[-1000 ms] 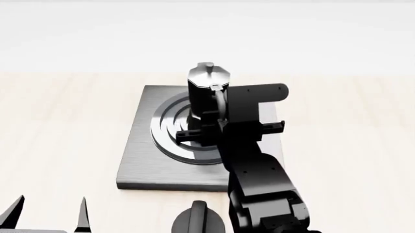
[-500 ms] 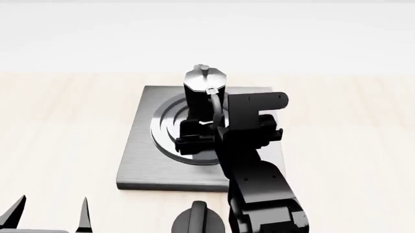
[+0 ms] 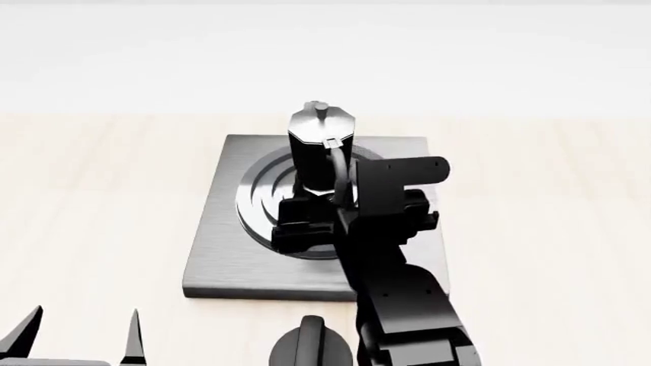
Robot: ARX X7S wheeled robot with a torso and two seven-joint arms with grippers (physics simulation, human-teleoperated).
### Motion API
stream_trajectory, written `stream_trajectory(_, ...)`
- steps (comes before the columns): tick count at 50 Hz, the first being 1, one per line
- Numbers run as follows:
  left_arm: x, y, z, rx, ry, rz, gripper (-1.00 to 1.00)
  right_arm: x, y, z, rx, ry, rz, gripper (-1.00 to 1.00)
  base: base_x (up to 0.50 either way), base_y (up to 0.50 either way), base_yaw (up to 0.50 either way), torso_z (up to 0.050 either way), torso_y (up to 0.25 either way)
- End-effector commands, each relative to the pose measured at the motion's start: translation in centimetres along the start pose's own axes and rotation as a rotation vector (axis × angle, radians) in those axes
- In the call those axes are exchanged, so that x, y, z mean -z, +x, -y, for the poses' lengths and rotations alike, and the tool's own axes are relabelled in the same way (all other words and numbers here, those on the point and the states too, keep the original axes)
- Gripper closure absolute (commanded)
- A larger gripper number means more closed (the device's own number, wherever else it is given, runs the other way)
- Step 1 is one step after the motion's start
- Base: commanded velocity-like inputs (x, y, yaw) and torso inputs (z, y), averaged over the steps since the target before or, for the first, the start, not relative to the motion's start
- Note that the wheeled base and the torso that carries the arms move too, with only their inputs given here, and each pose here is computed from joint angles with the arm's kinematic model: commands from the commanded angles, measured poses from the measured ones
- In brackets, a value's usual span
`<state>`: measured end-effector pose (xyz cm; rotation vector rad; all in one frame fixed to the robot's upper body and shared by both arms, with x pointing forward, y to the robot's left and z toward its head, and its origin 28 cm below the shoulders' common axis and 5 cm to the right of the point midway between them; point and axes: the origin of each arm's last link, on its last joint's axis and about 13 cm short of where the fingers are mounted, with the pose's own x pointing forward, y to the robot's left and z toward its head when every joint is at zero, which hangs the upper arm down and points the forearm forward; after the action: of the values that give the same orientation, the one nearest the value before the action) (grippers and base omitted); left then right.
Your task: Put the moka pot on the stove.
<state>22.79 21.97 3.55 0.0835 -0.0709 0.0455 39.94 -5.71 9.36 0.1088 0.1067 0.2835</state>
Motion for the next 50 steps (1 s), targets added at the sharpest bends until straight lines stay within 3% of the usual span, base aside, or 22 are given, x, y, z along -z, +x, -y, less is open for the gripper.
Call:
stream_trajectory(1, -0.12, -0.1, 0.01, 0.007, -0.006, 0.002, -1.0, -0.2, 0.07, 0.02, 0.005, -0.03, 0.036, -1.0, 0.0, 0.0, 0.0, 0.0, 0.0)
stream_trajectory(50, -0.36, -0.03, -0.01, 0.009, -0.004, 0.009, -1.0, -0.51, -0.03, 0.14, -0.021, -0.037, 0.205, -1.0, 0.0, 0.0, 0.0, 0.0, 0.0)
